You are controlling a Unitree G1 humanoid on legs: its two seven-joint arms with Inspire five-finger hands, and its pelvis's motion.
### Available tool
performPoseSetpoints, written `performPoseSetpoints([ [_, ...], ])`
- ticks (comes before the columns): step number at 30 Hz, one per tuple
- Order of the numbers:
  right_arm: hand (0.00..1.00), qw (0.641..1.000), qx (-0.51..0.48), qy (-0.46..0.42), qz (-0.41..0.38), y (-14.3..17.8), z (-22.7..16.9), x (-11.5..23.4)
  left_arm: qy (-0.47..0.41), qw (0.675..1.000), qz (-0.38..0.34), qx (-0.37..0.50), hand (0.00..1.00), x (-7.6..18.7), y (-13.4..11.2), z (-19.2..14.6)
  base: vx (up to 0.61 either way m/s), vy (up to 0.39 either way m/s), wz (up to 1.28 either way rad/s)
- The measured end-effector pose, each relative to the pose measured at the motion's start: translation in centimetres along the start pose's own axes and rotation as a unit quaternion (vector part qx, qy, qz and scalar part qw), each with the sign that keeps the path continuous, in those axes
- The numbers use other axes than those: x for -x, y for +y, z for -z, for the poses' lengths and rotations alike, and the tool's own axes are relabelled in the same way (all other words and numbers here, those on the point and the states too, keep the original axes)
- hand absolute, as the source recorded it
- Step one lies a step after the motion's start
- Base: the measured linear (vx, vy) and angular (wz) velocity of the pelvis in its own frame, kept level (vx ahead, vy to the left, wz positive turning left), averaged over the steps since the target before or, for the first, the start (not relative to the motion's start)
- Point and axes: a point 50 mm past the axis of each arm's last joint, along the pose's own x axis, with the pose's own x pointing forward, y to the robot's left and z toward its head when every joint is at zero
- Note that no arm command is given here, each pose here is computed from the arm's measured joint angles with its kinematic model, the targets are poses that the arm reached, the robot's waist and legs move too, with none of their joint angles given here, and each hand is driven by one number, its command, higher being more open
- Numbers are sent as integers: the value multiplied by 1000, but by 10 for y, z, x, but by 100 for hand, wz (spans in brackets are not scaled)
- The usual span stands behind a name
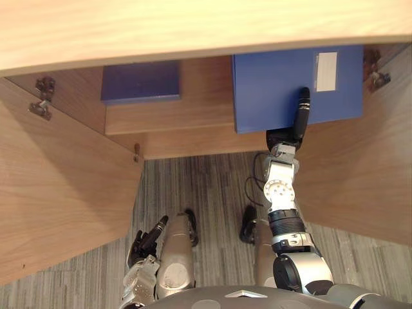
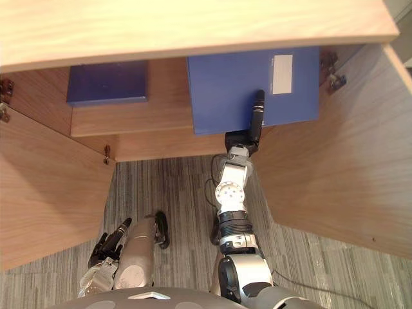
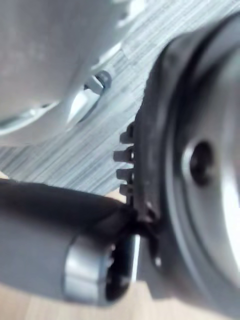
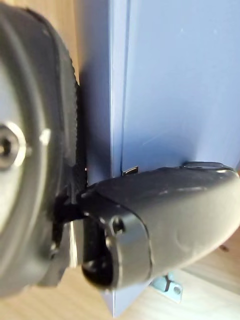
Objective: Walk over to the cabinet, pick up the folder, carry it to the office cabinet, place the folder inside the office cabinet, then close the office cabinet door
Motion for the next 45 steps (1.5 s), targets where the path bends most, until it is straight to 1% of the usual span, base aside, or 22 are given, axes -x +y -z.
performPoseSetpoints([
  [3,0,1000,-11,-8,-2,7,-1,0,-9,1000,8,5,100,-1,-6,-3,-63,15,-9],
  [6,0,999,-21,-13,-34,25,0,-2,-24,999,20,19,100,-4,-18,-10,-37,15,-10],
  [9,0,998,-6,-16,-59,38,0,-7,-38,998,37,26,100,-9,-31,-20,-24,1,-1],
  [12,0,998,-8,-14,-65,48,1,-11,-50,997,47,28,100,-9,-36,-25,-29,5,4],
  [15,0,997,-15,-13,-71,66,4,-19,-54,997,50,31,100,-9,-38,-28,-36,11,4],
  [17,0,994,-28,-19,-100,98,4,-30,-59,996,55,32,100,-9,-40,-30,-65,4,9],
  [19,0,992,-32,-23,-123,121,3,-39,-62,996,56,33,100,-9,-41,-31,-62,-3,9],
  [21,0,987,-40,-39,-148,158,-4,-54,-60,996,57,37,100,-9,-43,-30,-65,-13,16],
  [24,0,984,-74,-59,-154,189,-18,-65,-54,996,58,33,100,-8,-45,-27,-31,-20,23],
  [25,0,983,-84,-61,-149,192,-20,-67,-54,996,58,36,100,-8,-45,-27,0,-28,21],
  [27,0,983,-127,-64,-115,198,-27,-75,-51,995,55,60,100,-8,-45,-26,6,-40,22],
  [30,0,981,-165,-71,-75,200,-35,-82,-51,995,49,75,100,-8,-43,-27,11,-37,27],
  [32,0,980,-173,-80,-64,203,-39,-85,-49,994,46,89,100,-8,-43,-27,2,-33,15],
  [39,0,974,-193,-82,-82,245,-51,-85,-56,991,5,118,100,-9,-28,-29,-17,-53,13],
  [41,0,972,-194,-83,-98,258,-57,-84,-59,991,4,121,100,-9,-27,-31,-62,-82,15],
  [45,0,969,-194,-92,-118,272,-66,-82,-64,990,7,124,100,-11,-31,-35,-100,-95,28],
])
